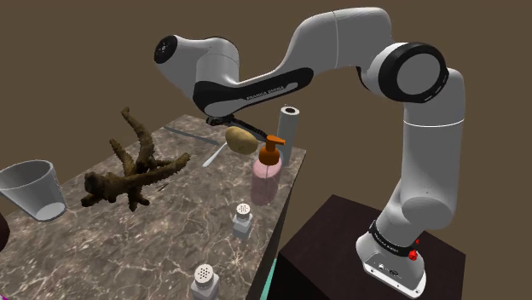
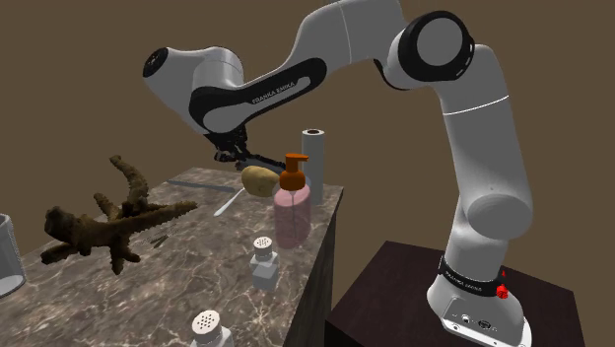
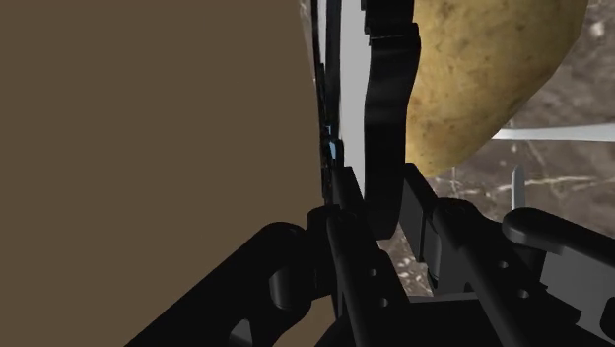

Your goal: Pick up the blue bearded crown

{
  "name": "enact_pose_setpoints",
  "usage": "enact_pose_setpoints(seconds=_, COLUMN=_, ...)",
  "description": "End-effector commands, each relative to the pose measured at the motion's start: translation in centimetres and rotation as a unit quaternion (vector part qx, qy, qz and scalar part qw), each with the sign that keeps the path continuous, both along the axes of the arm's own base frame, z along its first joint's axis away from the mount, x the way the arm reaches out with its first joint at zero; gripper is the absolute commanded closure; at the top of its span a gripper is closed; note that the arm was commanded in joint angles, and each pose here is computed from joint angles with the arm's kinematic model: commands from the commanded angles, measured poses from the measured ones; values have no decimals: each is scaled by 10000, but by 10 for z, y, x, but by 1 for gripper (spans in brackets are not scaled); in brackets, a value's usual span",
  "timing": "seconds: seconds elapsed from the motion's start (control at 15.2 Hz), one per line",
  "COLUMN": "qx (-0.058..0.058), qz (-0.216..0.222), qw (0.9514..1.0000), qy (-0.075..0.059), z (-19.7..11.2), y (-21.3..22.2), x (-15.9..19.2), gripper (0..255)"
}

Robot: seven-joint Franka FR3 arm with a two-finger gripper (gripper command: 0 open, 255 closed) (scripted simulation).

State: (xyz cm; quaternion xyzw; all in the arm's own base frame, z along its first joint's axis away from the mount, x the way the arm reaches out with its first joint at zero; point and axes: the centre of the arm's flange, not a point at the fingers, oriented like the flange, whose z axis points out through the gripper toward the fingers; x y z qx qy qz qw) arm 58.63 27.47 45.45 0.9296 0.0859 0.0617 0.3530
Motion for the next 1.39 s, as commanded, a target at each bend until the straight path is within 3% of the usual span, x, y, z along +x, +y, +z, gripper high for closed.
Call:
enact_pose_setpoints(seconds=0.0, qx=1, qz=0, qw=10000, qy=2, z=0, y=0, x=0, gripper=255)
enact_pose_setpoints(seconds=0.33, qx=0, qz=0, qw=10000, qy=1, z=0, y=0, x=0, gripper=255)
enact_pose_setpoints(seconds=1.32, qx=0, qz=0, qw=10000, qy=1, z=79, y=0, x=0, gripper=255)
